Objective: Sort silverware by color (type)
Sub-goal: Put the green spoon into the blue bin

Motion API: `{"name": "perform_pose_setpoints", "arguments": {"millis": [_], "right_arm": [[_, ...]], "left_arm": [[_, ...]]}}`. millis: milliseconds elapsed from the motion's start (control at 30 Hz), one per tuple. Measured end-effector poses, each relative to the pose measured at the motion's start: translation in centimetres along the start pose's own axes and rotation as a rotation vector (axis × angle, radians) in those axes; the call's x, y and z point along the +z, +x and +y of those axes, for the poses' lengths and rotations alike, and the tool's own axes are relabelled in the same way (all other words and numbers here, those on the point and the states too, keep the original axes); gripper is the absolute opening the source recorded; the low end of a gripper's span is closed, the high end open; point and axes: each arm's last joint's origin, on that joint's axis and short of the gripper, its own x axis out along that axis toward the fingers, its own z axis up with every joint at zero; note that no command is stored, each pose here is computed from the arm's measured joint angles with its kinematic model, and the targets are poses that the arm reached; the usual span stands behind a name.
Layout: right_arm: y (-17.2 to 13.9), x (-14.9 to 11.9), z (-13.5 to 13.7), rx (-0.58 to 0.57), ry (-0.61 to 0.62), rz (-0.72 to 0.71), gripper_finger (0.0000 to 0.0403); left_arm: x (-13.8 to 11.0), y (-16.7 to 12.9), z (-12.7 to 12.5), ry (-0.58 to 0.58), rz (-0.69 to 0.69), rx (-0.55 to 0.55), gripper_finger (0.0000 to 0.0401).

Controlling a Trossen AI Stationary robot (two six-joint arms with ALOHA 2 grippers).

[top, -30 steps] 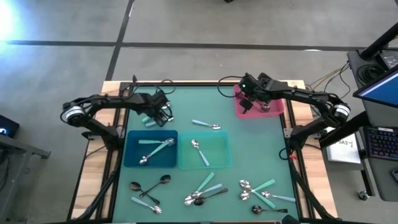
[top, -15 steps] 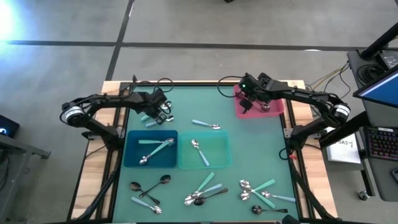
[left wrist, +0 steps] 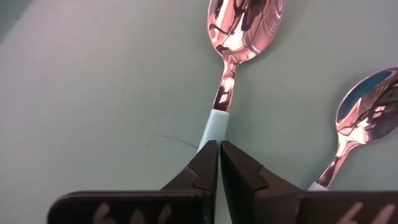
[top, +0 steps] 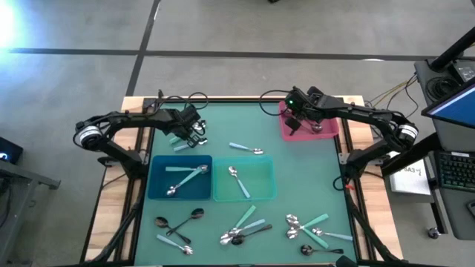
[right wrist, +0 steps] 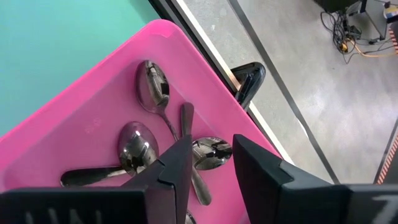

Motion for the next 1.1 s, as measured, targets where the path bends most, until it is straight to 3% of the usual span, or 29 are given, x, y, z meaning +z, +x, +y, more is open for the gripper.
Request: {"name": "perform_pose_setpoints", "arguments": {"millis": [167,400,667,933,1100], "right_arm": [[0.0,0.0,0.0,0.000,0.001,-0.001,0.0107],[0.0,0.0,0.0,0.000,0.002,-0.003,0.0102],[0.0,0.1,0.0,0.000,0.004,-0.008,0.0107],[0.0,0.1,0.0,0.003,0.005,-0.010,0.0099],[0.0,0.1,0.0,0.016,0.026,-0.012,0.0099]], "left_arm": [[0.6,-0.5,-0.1,0.005,-0.014,-0.020,0.0032],[1.9,-1.3,-0.1,0.067,-0.066,-0.018,0.0105],[1.4,0.4,-0.3,0.071,0.009,-0.004,0.0157],[1.3,3.1,-0.8,0.087,0.124,-0.003,0.0152],[1.2,3.4,-1.1,0.080,0.147,-0.054,0.0091]]}}
